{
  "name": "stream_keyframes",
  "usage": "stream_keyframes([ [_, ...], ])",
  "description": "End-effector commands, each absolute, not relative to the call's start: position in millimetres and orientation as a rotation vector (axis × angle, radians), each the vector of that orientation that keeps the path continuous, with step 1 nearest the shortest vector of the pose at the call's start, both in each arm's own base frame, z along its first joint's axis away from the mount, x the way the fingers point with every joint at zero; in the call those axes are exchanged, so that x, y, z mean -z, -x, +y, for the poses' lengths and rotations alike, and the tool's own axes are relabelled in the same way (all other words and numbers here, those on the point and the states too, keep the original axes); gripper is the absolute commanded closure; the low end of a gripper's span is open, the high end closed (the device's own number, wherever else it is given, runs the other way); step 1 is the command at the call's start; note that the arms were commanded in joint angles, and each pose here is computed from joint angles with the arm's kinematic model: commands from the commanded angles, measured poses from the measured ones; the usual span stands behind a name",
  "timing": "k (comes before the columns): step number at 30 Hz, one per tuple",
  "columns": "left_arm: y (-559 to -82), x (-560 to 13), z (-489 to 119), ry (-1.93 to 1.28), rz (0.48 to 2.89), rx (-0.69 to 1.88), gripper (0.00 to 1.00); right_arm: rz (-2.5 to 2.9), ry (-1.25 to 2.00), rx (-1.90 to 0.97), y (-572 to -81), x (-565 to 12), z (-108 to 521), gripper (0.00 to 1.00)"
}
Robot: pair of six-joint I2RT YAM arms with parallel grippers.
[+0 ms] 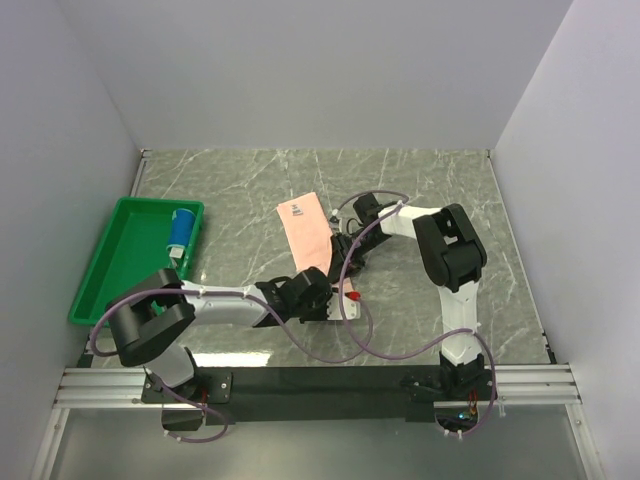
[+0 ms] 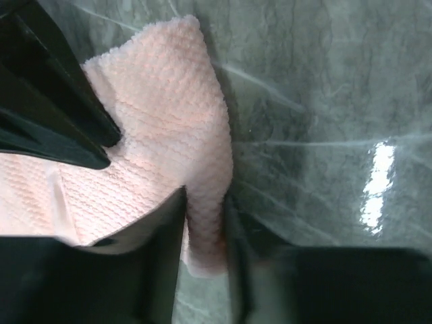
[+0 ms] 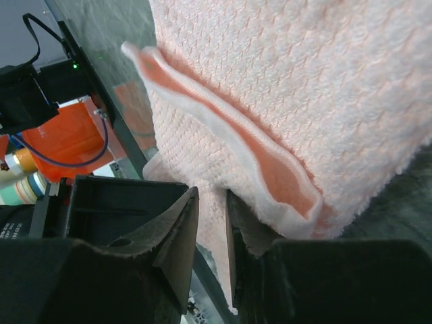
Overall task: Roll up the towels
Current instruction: Roll the towel
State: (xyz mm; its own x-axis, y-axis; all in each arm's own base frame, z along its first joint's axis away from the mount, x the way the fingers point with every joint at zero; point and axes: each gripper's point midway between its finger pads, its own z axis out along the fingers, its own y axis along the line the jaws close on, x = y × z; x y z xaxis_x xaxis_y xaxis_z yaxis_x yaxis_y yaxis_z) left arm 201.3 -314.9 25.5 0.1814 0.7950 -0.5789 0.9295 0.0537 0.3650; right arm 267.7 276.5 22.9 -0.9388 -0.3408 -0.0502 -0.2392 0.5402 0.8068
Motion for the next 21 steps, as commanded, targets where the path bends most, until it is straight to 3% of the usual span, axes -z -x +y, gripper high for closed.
stream_keyframes([
  [1,-185,-7,-305,-1.850,1.712,0.289,0.72,-2.701,-0.537,1.318,-269,-14,271,0.69],
  [4,-161,-10,-297,-1.890,1.769,0.420,0.96,-2.705,-0.562,1.364,-262,-21,270,0.70],
  [6,-151,-18,-295,-1.888,1.777,0.499,0.99,-2.714,-0.582,1.377,-255,-24,271,0.69],
  [11,-125,-35,-290,-1.902,1.825,0.739,0.99,-2.705,-0.650,1.394,-242,-38,273,0.69],
  [16,-124,-47,-289,-1.849,1.888,0.862,0.98,-2.771,-0.717,1.461,-271,-73,275,0.67],
  [21,-137,-69,-294,-1.758,1.949,1.013,0.96,-2.796,-0.732,1.378,-272,-57,276,0.67],
])
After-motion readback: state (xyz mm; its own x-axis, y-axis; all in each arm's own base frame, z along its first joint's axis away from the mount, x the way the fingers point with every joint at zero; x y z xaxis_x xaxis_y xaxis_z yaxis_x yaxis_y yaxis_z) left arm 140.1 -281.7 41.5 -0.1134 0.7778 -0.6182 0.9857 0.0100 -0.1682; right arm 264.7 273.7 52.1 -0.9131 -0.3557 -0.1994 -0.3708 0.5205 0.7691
